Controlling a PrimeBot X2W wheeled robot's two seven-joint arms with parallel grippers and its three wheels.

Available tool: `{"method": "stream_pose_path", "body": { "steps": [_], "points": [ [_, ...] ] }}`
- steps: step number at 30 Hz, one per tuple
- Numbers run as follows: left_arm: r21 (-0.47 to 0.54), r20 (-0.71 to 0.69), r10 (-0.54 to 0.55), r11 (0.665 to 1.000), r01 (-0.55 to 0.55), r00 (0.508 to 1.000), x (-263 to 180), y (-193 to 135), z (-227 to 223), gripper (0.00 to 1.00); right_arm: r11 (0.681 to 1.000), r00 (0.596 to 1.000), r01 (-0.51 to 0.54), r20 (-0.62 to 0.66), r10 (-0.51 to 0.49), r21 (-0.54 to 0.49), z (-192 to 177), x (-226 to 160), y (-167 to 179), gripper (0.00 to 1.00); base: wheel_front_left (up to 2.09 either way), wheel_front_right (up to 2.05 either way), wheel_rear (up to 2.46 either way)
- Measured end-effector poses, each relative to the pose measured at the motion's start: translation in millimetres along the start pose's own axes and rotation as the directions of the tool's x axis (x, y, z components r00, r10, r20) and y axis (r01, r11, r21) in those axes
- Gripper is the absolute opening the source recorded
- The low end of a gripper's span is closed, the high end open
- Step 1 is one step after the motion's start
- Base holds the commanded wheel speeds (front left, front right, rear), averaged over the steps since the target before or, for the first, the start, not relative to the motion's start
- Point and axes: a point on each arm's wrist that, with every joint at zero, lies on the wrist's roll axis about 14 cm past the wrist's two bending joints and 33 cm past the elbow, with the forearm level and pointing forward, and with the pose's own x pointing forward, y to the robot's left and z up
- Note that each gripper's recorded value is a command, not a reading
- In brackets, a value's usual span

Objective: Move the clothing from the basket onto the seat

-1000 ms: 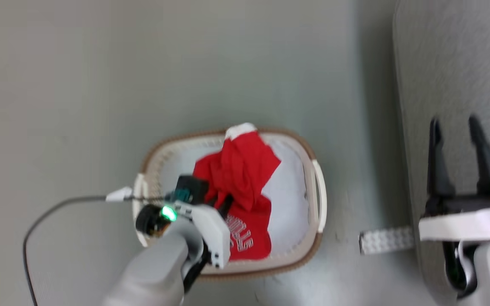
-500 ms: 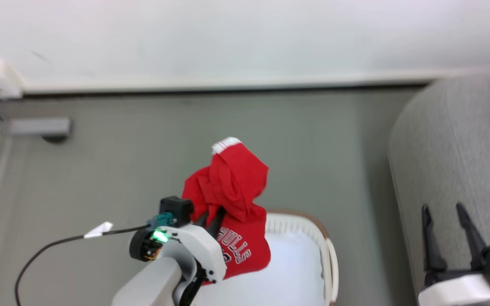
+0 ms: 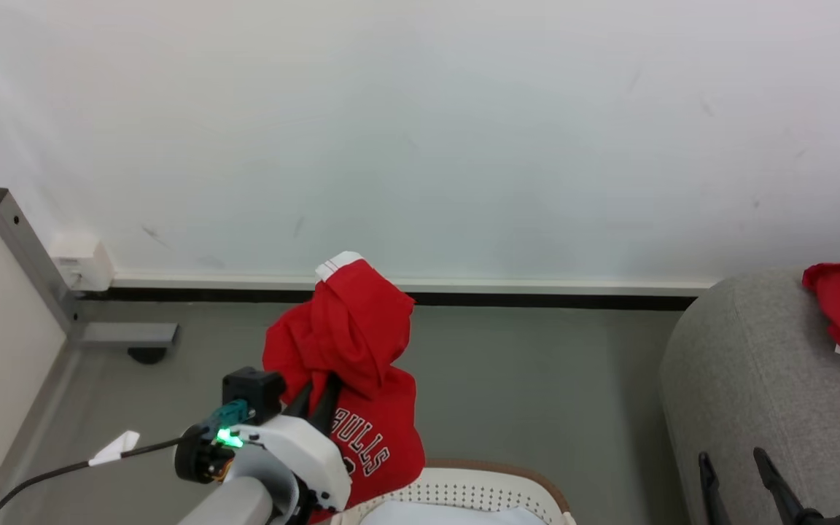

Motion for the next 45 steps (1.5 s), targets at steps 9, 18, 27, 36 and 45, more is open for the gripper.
{"method": "stream_pose_path", "body": {
  "steps": [9,18,27,36,45],
  "points": [
    [0.025,0.081,0.005,1.0,-0.007,0.997,-16.7,-2.9,33.1,0.0,1.0,0.999,-0.013,0.036,0.012,0.02,9.4,-18.2,7.1,1.0,0.0,0.0,0.0],
    [0.027,0.087,-0.004,1.0,0.001,0.996,-19.9,-8.8,40.2,0.0,0.999,0.999,-0.014,0.032,0.013,0.031,7.4,-21.0,8.1,1.0,0.0,0.0,0.0],
    [0.021,0.082,-0.024,1.0,0.022,0.996,-19.5,-16.8,40.4,0.0,0.988,0.988,-0.152,0.039,0.151,0.021,9.9,-16.5,53.5,1.0,0.0,0.0,0.0],
    [0.014,0.09,-0.061,0.998,0.06,0.994,-19.4,-31.7,44.5,0.0,0.872,0.872,-0.49,-0.014,0.489,-0.023,17.8,-13.7,147.9,1.0,0.0,0.0,0.0],
    [0.003,0.088,-0.096,0.995,0.097,0.991,-20.3,-44.7,45.3,0.0,0.683,0.682,-0.73,-0.116,0.722,-0.036,8.5,-26.2,218.1,1.0,0.0,0.0,0.0]
  ]
}}
